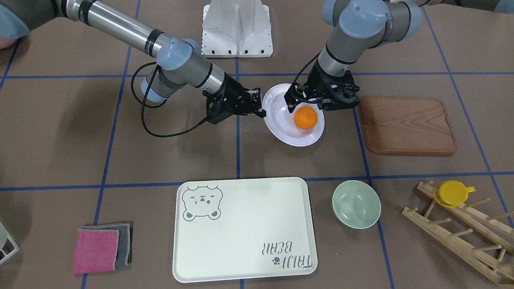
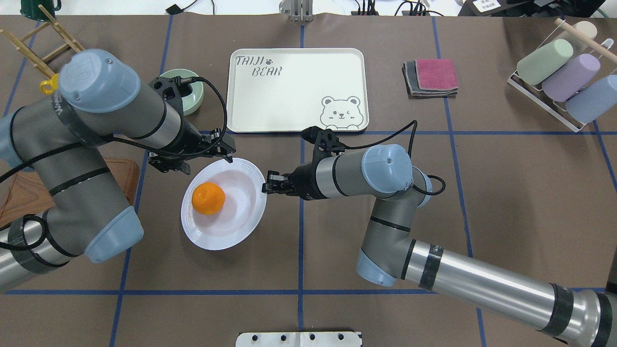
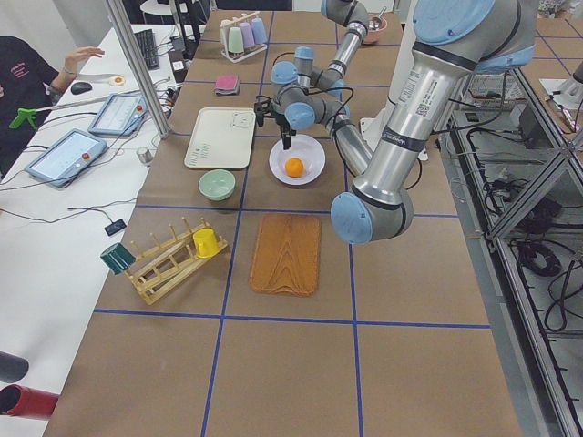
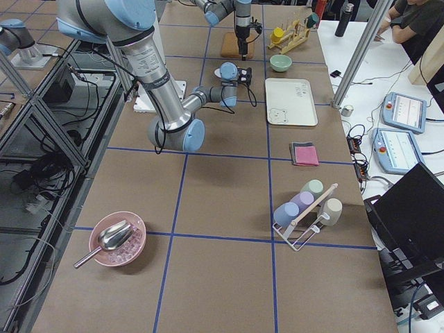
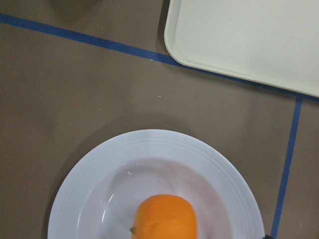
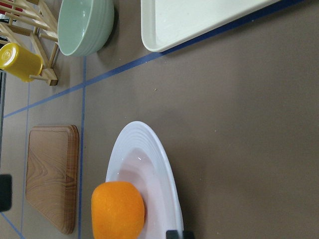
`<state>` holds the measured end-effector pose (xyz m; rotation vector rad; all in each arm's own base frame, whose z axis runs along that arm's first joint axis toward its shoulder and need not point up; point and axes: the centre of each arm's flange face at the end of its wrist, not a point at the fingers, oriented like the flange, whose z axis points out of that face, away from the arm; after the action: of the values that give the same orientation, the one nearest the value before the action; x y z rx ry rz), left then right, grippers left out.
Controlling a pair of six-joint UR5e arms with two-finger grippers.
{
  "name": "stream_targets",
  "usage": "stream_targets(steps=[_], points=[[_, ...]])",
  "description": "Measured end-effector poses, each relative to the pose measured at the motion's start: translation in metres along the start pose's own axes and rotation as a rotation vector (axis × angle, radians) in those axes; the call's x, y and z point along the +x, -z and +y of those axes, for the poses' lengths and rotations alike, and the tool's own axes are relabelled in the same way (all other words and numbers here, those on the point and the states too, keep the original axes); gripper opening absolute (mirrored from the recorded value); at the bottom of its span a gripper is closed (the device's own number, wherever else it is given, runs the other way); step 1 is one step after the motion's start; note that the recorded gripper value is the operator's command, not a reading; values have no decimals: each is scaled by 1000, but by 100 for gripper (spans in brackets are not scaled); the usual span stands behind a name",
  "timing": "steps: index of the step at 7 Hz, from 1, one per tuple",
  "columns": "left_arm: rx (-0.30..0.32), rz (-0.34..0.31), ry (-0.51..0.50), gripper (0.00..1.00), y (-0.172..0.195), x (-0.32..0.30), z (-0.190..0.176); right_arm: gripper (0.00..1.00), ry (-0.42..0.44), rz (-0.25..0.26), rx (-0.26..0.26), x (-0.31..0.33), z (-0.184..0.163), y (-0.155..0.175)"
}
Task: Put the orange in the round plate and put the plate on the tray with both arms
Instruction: 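Lift the plate with both grippers and carry it toward the bear tray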
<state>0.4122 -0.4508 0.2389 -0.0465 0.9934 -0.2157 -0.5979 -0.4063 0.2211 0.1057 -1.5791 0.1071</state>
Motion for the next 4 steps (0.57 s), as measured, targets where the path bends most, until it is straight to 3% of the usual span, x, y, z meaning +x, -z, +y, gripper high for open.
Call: stream_targets(steps=[4], points=[[8, 0, -21, 97, 5, -6, -5, 0, -92, -89, 29, -31, -13, 30]])
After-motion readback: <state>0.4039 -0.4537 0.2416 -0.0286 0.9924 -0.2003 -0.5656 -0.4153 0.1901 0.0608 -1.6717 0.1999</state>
